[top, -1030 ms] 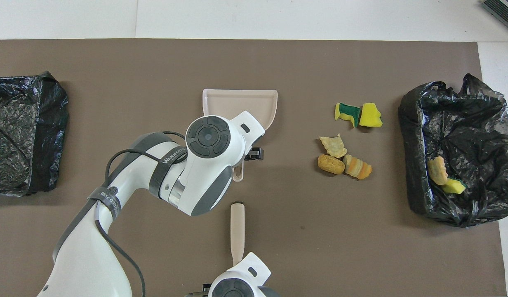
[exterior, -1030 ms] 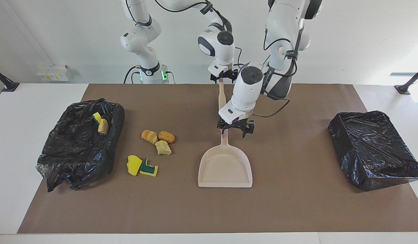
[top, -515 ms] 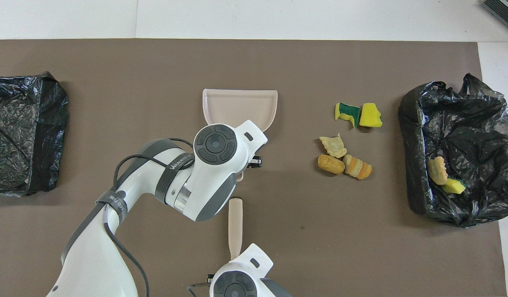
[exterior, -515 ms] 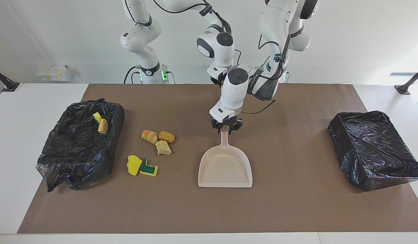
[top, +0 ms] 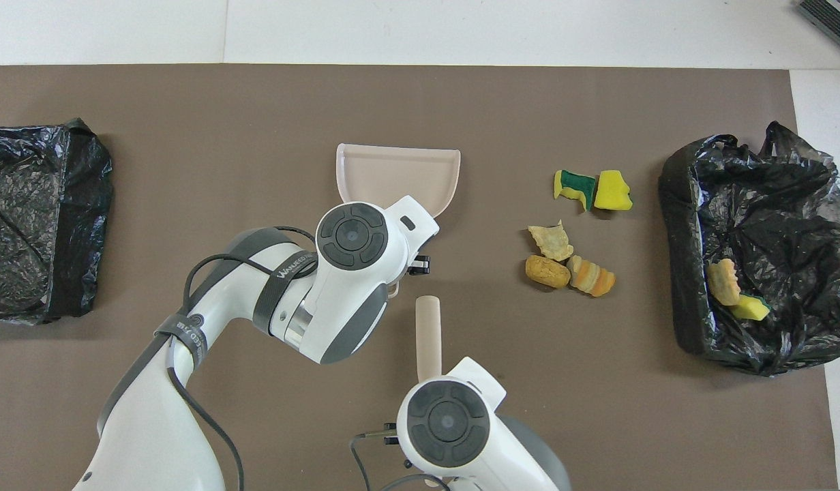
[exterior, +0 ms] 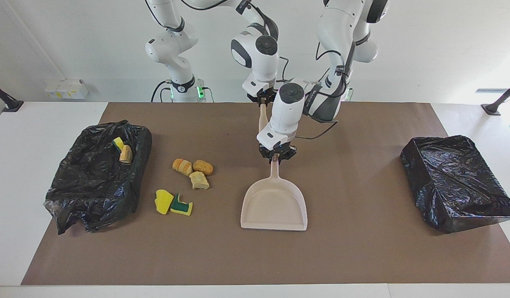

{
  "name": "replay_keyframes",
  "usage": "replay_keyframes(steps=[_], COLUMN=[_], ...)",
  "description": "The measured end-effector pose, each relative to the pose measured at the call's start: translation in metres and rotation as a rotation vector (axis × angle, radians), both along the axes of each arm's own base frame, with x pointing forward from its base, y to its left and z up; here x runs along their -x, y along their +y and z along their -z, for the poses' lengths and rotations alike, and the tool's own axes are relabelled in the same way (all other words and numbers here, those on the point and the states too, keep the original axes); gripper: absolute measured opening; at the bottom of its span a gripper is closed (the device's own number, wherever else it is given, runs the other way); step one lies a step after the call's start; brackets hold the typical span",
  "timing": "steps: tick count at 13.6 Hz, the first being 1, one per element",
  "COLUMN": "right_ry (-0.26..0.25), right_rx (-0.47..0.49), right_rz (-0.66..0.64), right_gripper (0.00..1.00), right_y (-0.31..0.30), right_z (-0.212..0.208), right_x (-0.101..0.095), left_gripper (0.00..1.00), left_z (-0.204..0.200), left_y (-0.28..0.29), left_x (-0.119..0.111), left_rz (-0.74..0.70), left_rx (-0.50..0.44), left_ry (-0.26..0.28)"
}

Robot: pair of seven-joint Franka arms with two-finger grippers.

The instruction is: Sweep and dump trash in bin

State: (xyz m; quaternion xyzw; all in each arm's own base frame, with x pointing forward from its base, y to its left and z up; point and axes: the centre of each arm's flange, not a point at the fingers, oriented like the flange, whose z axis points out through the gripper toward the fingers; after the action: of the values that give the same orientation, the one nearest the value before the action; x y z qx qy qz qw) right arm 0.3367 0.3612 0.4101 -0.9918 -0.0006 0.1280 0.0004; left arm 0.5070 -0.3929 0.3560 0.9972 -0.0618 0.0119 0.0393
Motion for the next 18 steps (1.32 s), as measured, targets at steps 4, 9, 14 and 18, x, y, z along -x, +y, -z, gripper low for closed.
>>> replay_keyframes(steps=[4, 9, 14, 18], right_ry=[-0.014, -0.045, -0.076, -0.132], right_rx=[0.069, 0.209, 0.361, 0.384], right_rz=[-0.066, -0.231, -0.263, -0.289], right_gripper=[0.26, 0.26, 0.26, 0.26], right_y=[-0.078, -0.197, -0.312, -0.327], right_z=[-0.036, -0.017, 0.004, 0.024], right_x=[-0.031, -0.101, -0.149, -0.171], left_gripper=[0.37, 0.32, 0.32, 0.32], left_z=[-0.004, -0.006, -0.018, -0.052], left_y=[0.002, 0.014, 0.086, 0.148], left_x=[-0.004, -0.015, -0.055, -0.071], left_rz=[-0.007, 0.065, 0.383, 0.577], left_rx=[0.009, -0.017, -0.064, -0.062], left_ry=[-0.014, -0.051, -0.059, -0.041])
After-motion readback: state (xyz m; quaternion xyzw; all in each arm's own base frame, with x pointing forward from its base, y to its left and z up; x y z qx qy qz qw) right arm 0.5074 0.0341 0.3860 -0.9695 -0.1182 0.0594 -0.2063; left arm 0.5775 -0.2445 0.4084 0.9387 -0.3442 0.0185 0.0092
